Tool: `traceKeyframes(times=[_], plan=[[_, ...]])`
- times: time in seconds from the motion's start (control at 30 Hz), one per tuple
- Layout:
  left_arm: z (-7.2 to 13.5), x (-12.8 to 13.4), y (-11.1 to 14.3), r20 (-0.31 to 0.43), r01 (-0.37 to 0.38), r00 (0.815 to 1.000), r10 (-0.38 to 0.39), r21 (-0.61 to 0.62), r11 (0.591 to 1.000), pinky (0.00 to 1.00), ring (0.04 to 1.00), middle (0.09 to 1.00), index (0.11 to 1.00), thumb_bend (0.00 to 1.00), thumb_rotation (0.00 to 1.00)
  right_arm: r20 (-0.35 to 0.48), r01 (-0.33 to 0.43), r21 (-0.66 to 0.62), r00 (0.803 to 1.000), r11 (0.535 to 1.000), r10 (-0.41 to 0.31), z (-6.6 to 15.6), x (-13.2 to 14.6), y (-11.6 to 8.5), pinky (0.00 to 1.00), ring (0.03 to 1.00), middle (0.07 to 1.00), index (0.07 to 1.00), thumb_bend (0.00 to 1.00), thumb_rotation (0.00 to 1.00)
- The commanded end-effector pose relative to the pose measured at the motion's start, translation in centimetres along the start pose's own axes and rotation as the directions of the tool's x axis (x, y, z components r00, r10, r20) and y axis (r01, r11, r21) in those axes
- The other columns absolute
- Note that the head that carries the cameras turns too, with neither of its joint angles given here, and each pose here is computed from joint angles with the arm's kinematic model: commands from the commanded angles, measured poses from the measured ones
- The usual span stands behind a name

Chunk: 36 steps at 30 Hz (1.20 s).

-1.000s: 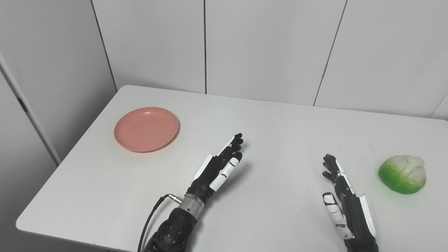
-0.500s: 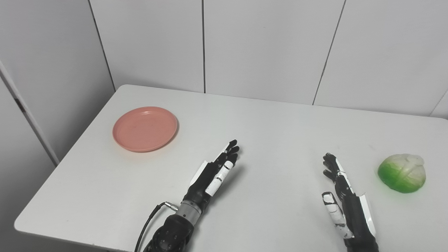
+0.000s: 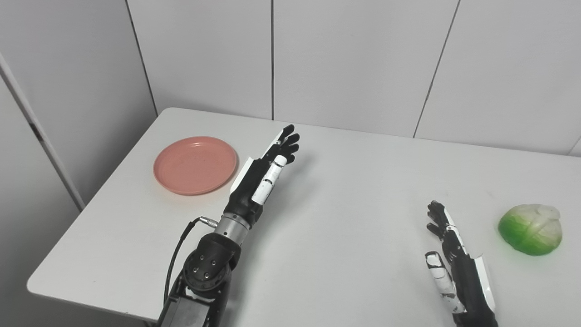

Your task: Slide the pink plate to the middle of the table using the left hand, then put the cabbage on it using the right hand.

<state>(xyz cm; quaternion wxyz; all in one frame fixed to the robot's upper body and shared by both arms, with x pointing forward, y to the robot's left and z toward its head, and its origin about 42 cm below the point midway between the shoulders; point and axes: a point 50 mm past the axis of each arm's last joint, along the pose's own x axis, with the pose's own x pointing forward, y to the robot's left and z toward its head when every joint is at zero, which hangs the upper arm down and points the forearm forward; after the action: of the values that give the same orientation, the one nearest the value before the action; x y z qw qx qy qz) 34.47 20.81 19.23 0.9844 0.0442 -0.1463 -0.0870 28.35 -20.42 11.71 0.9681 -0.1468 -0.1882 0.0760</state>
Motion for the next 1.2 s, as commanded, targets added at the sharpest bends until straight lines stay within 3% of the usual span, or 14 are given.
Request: traceKeyframes(times=[0.0, 0.2, 0.6, 0.9, 1.17], plan=[[2.5, 1.6, 1.4, 0.095, -0.027, 0.995, 0.026, 0.003, 1.000, 0.91, 0.928, 0.945, 0.940, 0.53, 1.00, -0.126, -0.001, -0.019, 0.992, 1.000, -0.001, -2.7, -0.7, -0.8, 0.89, 0.929, 0.934, 0.930, 0.36, 1.00], [4.0, 2.5, 3.9, 0.146, -0.091, 0.985, 0.086, 0.028, 0.995, 0.90, 0.921, 0.936, 0.928, 0.53, 1.00, -0.133, 0.000, -0.011, 0.991, 1.000, -0.001, -2.8, -0.8, -0.9, 0.89, 0.930, 0.936, 0.932, 0.37, 1.00], [5.4, 4.2, 10.7, 0.142, -0.252, 0.957, 0.252, -0.015, 0.968, 0.92, 0.920, 0.932, 0.927, 0.47, 1.00, -0.126, 0.003, -0.017, 0.992, 1.000, -0.005, -2.5, -0.8, -0.8, 0.88, 0.921, 0.927, 0.924, 0.34, 1.00], [5.5, 4.6, 15.4, 0.146, -0.339, 0.931, 0.335, 0.005, 0.941, 0.86, 0.880, 0.894, 0.890, 0.49, 0.99, -0.122, 0.003, -0.016, 0.993, 1.000, -0.005, -2.6, -0.8, -1.1, 0.89, 0.925, 0.929, 0.925, 0.36, 1.00], [5.1, 4.5, 18.7, 0.124, -0.414, 0.903, 0.412, -0.005, 0.910, 0.86, 0.874, 0.889, 0.872, 0.48, 0.99, -0.126, 0.006, 0.000, 0.992, 1.000, -0.006, -2.6, -1.0, -1.3, 0.89, 0.925, 0.931, 0.927, 0.37, 1.00]])
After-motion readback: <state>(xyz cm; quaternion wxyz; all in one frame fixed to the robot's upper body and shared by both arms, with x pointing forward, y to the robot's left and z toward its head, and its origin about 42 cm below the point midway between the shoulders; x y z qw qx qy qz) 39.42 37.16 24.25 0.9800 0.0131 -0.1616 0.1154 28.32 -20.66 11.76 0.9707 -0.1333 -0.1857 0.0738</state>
